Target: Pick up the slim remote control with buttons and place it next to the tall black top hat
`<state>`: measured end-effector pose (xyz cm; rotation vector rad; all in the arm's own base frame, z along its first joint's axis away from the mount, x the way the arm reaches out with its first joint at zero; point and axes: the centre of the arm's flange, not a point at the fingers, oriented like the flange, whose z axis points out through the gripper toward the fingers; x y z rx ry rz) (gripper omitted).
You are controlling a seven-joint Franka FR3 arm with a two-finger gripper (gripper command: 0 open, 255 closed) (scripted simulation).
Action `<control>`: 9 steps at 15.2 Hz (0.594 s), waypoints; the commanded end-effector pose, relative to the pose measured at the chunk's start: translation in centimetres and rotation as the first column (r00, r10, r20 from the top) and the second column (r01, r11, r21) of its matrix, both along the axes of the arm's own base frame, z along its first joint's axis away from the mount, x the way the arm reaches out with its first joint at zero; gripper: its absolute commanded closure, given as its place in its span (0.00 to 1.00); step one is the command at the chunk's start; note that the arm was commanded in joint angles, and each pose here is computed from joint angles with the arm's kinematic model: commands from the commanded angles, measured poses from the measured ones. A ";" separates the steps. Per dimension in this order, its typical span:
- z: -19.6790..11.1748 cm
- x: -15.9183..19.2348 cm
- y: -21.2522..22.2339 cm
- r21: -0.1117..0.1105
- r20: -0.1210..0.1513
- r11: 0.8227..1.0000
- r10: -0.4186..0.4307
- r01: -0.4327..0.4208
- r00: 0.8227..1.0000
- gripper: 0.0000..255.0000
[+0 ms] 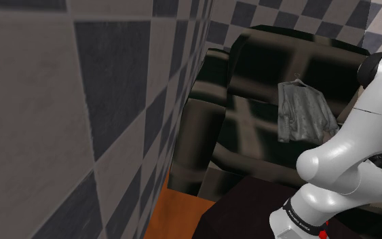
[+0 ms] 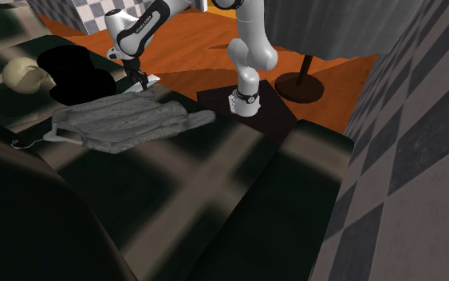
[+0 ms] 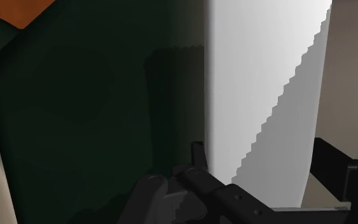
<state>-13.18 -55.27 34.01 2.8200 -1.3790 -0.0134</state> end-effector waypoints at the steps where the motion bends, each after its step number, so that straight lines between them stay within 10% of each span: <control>1: 0.0 0.0 0.0 0.000 0.000 1.000 0.000 0.000 1.000 1.00; 3: 0.0 0.0 0.0 0.000 0.000 1.000 0.000 0.000 1.000 1.00; 4: 0.0 0.0 0.0 0.000 0.000 1.000 0.000 0.000 1.000 0.00; 9: 0.0 0.0 0.0 0.000 0.000 1.000 0.000 0.000 1.000 0.00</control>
